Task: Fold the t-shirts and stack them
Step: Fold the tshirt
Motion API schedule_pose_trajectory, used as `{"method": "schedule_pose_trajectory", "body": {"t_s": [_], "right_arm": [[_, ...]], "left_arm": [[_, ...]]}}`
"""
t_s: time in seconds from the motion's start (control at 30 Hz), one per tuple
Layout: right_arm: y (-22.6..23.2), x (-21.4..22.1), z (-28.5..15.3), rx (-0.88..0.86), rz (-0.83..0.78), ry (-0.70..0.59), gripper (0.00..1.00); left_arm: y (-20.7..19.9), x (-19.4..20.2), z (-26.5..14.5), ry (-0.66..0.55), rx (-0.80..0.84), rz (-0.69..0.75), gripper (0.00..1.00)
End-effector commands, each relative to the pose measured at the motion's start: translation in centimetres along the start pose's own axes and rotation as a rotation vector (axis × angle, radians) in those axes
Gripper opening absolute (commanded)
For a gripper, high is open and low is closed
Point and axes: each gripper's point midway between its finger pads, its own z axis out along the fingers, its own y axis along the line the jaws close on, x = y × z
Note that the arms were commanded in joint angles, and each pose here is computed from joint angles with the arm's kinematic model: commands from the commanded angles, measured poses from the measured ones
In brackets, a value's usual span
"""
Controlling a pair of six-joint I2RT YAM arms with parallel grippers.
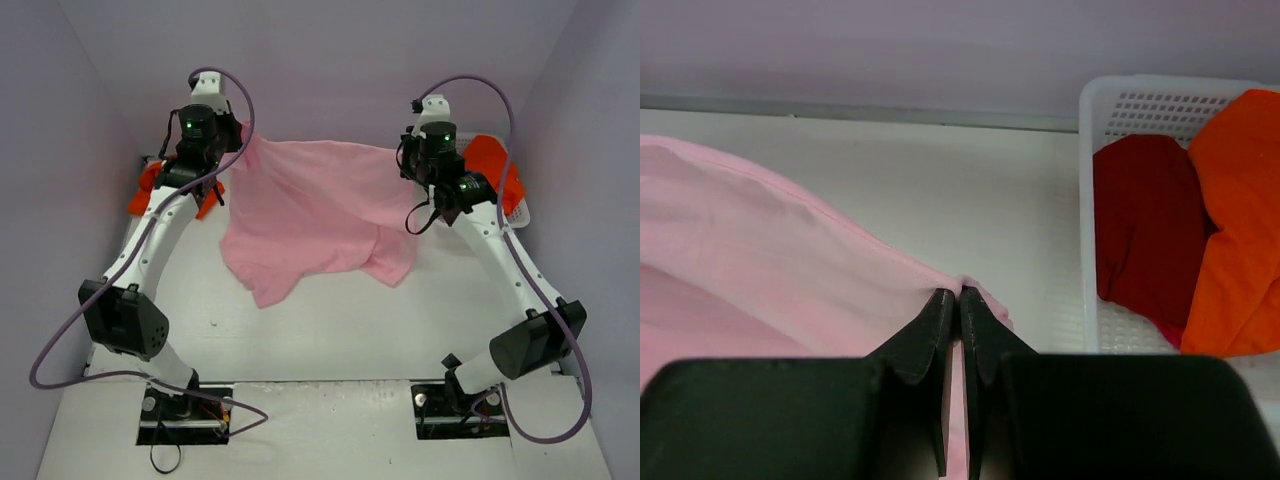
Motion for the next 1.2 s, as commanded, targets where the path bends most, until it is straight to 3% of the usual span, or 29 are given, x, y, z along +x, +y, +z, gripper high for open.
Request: {"method": "schedule_pose_trajectory", "body": {"t_s": [0.0,0.33,0.73,0.9,1.17], "right_arm": [[-0.7,-4.2,-3.2,0.001,0.018,-0.113,0.00],[-0.2,-8.4,-11.8,-0.116,0.096,-0.246,0.00],[-0.2,-11.9,-24.0,-0.281,0.158,-0.434,0.00],[-0.5,-12.1,-25.9,-0.293,0.153,-0.460,0.00],[0.0,-8.6,-22.2,-0.272,0.146,-0.342,0.00]], "left_arm": [[-0.5,-6.9,-4.8,-0.179,0.004,-0.018,0.00],[-1.3,-13.9,-16.7,-0.348,0.064,-0.065,0.00],[-2.4,-16.2,-28.4,-0.446,0.184,-0.095,0.00],[-2.7,-16.4,-30.3,-0.457,0.211,-0.095,0.00],[-2.4,-14.0,-27.7,-0.387,0.191,-0.086,0.00]]}}
